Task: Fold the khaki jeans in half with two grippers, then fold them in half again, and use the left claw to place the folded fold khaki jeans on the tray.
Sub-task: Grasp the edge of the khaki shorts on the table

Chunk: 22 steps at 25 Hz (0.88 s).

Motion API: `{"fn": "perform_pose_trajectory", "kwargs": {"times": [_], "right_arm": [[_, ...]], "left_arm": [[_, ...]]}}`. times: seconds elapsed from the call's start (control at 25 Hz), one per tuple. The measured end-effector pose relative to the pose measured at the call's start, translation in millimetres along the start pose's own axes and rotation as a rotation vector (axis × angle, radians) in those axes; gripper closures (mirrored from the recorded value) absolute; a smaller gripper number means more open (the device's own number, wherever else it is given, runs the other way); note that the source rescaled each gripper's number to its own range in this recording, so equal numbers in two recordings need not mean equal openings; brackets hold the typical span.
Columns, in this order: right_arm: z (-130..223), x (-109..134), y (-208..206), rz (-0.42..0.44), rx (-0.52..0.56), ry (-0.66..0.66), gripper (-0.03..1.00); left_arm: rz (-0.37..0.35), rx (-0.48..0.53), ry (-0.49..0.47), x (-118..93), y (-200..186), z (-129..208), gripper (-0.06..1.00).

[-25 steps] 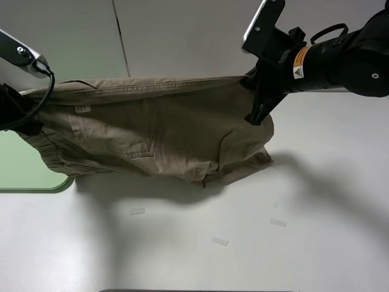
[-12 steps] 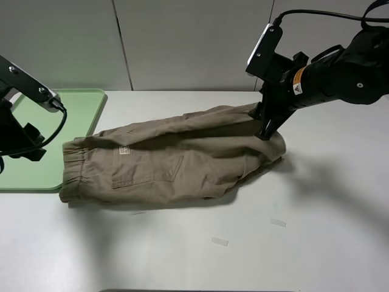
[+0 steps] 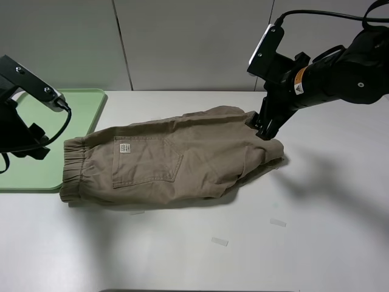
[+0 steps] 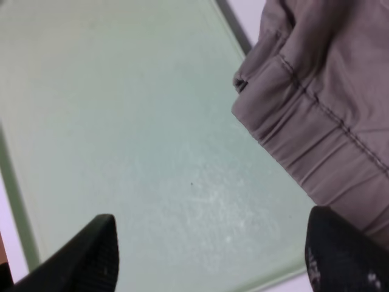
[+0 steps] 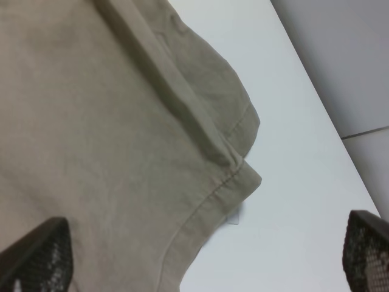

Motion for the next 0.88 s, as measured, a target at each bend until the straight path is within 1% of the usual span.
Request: {"fn": "perform_pose_trajectory", "kwargs": {"times": [0.16,0.24,0.36,0.48,0.64,0.76,0.88], "right_arm": [[-1.0,-1.2,-1.9,0.005,-0.005,0.0,0.0],[-5.5,-4.2,-5.5,0.019,-0.031,0.001,0.0],[-13.7,-12.6,-16.2,0.054,-0.082,0.028,0.0],[-17.0,-26.1,-29.3,0.101,-0.125,0.092,0.0],[-14.1,-46.1,-50.2,0.164,-0.153,0.208,0.0],[-15.4,-55.2,-65.8,0.198,-0.177,0.256,0.0],[-21.8,-62.2,-85.3,0.236,-0.221,0.264,0.0]], "left_arm": [[0.004,-0.031,-0.056,3.9,-4.3,-13.6,0.34],[0.006,-0.057,-0.09,7.0,-8.2,-23.4,0.34],[-0.005,-0.13,-0.133,16.3,-22.8,-41.6,0.34],[-0.032,-0.235,-0.167,30.2,-48.3,-60.3,0.33],[-0.07,-0.378,-0.21,48.0,-89.3,-75.9,0.23],[-0.106,-0.45,-0.243,59.5,-119.7,-74.1,0.18],[-0.141,-0.501,-0.275,68.0,-146.8,-63.6,0.16]]}}
Point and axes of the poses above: a point on each arm's last joint axis where the gripper is mounted, y pointing out along that axis toward the gripper, x along the wrist's bending axis when the last joint is at zero, z = x × y, the point moved 5 cm from there along y, pointing out along that axis toward the gripper, and after that the axes turned 5 degrees about -y, right-handed, at the moved point
